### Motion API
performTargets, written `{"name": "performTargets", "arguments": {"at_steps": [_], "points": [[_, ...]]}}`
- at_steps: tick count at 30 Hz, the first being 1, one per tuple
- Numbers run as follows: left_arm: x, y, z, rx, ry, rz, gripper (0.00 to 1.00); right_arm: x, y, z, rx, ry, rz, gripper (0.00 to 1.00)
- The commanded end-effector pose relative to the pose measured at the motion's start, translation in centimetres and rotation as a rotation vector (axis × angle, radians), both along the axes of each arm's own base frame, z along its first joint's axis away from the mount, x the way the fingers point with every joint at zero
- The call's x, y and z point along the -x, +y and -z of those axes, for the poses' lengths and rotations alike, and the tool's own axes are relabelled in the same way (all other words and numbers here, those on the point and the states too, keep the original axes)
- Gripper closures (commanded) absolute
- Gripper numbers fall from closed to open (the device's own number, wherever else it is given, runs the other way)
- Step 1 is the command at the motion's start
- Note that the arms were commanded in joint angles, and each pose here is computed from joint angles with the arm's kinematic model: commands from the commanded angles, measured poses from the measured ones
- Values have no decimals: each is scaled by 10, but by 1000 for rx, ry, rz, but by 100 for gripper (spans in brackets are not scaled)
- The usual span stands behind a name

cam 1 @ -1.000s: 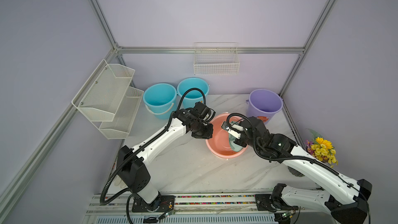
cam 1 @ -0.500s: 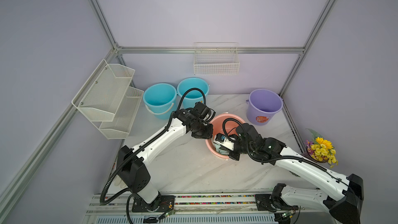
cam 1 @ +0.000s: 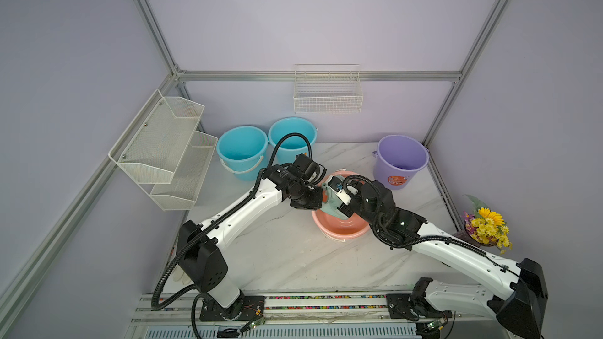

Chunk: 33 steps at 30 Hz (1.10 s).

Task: Wipe the inside of the bucket with a cloth
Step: Wipe the dirt from the inside of the bucket.

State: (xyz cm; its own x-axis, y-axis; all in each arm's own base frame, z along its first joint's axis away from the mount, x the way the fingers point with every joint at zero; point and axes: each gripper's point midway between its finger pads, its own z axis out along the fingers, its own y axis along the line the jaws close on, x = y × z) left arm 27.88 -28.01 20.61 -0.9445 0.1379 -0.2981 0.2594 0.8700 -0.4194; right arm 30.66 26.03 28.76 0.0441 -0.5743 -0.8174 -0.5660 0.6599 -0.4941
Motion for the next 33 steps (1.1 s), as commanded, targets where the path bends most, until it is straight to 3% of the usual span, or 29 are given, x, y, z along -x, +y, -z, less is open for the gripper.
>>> {"name": "performTargets", "arguments": {"at_steps": [1,7,14,18,21,25,33], "points": [[-2,-6,-28,86,-71,-7,100,-12,-27,-21,108,-76,139,100],[-3,-4,-30,80,-87,-4,100,18,-47,10,340,85,55,100],[-4,-3,-29,69,-88,-7,100,62,-65,38,514,323,-37,100],[-5,-2,-30,64,-92,-6,100,95,-63,55,551,507,-144,100],[-4,-1,-31,60,-93,-8,100,118,-50,58,491,620,-245,100],[-4,-1,-32,61,-97,-9,100,138,-16,52,305,679,-399,100],[-2,-1,-33,66,-94,-2,100,112,51,26,-135,510,-485,100]]}}
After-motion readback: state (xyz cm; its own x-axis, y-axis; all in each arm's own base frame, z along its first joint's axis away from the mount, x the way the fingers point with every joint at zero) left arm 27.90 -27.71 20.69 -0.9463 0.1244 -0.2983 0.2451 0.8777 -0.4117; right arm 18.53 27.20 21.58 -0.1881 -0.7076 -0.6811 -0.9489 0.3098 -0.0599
